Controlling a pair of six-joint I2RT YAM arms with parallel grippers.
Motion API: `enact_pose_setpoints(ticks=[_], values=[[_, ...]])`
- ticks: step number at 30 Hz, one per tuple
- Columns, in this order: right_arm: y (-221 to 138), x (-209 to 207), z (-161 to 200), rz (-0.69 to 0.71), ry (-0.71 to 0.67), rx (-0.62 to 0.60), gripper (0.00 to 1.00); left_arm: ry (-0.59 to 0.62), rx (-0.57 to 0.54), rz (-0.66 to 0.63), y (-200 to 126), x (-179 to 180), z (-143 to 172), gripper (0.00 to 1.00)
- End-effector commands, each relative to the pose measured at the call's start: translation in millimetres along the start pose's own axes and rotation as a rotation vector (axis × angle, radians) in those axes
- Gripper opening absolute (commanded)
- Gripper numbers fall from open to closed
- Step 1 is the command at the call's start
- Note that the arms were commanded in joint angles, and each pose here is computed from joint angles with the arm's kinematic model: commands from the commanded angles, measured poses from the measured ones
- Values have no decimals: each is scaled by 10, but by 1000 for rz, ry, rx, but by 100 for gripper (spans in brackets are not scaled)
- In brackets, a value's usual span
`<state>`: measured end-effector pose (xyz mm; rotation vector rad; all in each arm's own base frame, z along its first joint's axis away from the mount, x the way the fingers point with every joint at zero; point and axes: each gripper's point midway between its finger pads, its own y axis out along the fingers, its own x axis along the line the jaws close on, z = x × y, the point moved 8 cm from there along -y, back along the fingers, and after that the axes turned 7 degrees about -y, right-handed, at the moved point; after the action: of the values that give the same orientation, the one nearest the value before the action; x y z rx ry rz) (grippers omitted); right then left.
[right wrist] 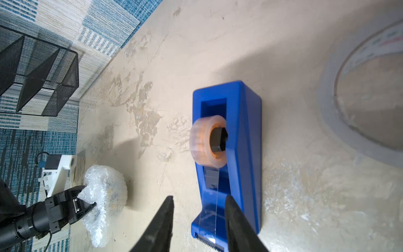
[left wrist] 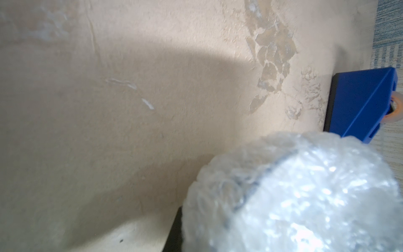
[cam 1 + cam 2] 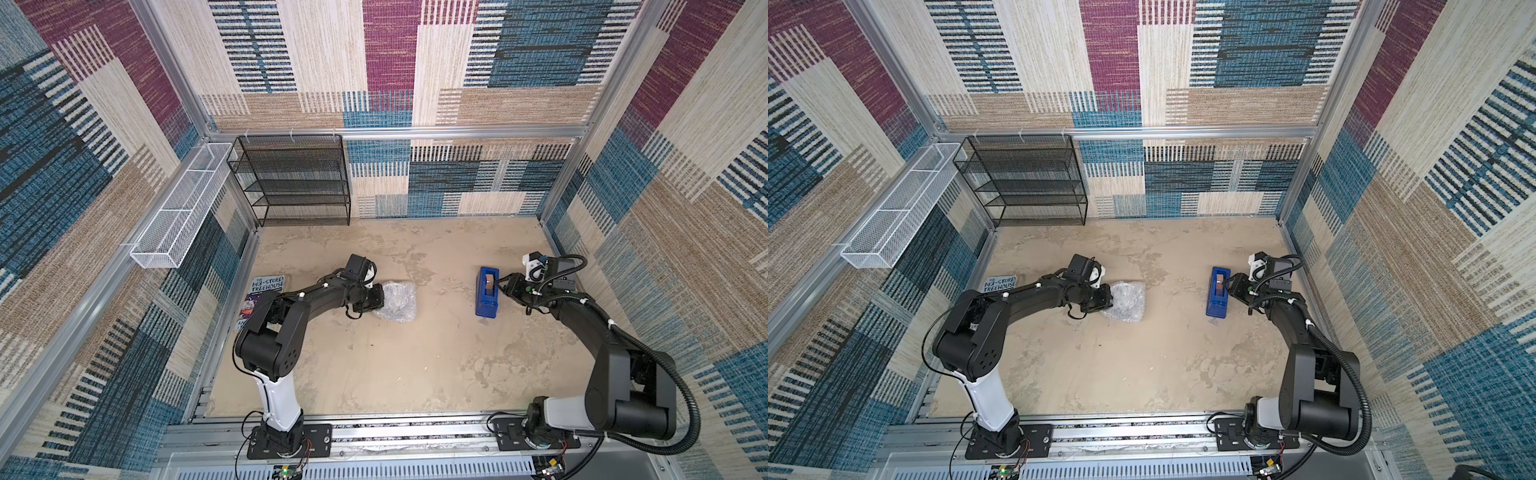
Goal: Wrap bowls in bubble wrap
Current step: Tear off the tape using the Tape Cutter.
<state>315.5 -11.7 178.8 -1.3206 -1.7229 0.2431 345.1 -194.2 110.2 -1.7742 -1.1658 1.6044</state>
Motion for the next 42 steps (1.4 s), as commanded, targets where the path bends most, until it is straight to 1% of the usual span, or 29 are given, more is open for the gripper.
enact_pose_setpoints(ticks=[1, 5, 11, 25, 42], values=[[33, -47, 3, 35, -49, 22, 41, 25, 7, 29, -2, -43, -19, 0], [90, -43, 72, -22, -42, 43, 39, 22, 16, 36, 41, -32, -14, 0], [123, -44, 127, -56, -40, 53, 37, 22, 21, 38, 59, -15, 0, 0], [226, -105, 247, -87, -25, 98, 35, 25, 27, 46, 80, -19, 2, 0], [288, -76, 217, -153, -25, 104, 33, 27, 27, 50, 84, -15, 3, 0]])
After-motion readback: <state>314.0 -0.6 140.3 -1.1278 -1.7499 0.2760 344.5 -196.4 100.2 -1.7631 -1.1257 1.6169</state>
